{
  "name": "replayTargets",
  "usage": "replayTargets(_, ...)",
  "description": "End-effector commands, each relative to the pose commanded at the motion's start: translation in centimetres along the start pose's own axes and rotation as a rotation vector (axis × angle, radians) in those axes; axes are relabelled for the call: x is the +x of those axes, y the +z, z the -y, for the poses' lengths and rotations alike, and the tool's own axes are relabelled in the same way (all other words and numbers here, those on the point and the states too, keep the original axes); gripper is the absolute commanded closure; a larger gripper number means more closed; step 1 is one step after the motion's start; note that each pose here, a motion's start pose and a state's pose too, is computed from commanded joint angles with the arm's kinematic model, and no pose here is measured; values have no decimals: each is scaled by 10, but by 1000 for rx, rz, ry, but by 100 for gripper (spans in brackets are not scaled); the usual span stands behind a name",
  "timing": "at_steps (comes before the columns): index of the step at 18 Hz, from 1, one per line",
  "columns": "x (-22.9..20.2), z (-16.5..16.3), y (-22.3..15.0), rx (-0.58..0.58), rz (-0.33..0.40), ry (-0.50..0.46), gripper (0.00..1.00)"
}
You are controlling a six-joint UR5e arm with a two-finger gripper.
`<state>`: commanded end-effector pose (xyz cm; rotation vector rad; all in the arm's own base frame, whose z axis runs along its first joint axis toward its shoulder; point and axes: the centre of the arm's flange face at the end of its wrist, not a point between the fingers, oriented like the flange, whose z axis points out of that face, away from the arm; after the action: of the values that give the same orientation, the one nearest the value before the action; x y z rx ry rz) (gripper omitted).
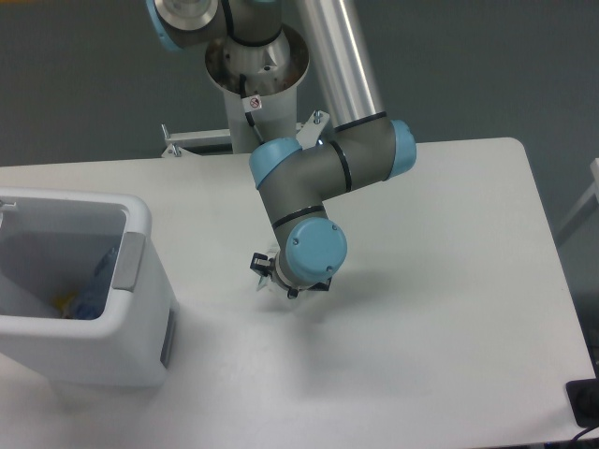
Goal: Place the trash in the trash can
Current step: 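Lower the gripper onto the plastic bag and close on it, then lift the plastic bag and carry it over the white bin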
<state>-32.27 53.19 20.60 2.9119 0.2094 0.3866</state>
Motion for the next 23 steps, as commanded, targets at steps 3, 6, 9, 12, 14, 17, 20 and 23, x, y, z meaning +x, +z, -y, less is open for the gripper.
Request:
replayTargets(3,-2,0,-9,18,4,0,100)
replayTargets(6,-3,2,-22,51,3,22,100)
replayTargets(9,-12,4,-43,97,13,23,100)
replayTargets(12,-25,7,-76,202,-21,6,100)
replayTargets(14,-33,3,-106,295,-53,-7,100)
replayTargets(17,-37,1,-143,407,-71,-5,100)
replayTargets(20,-36,4,-177,513,-114,-2,100)
replayTargets(23,-27,-1,-211,610,-154,-8,100)
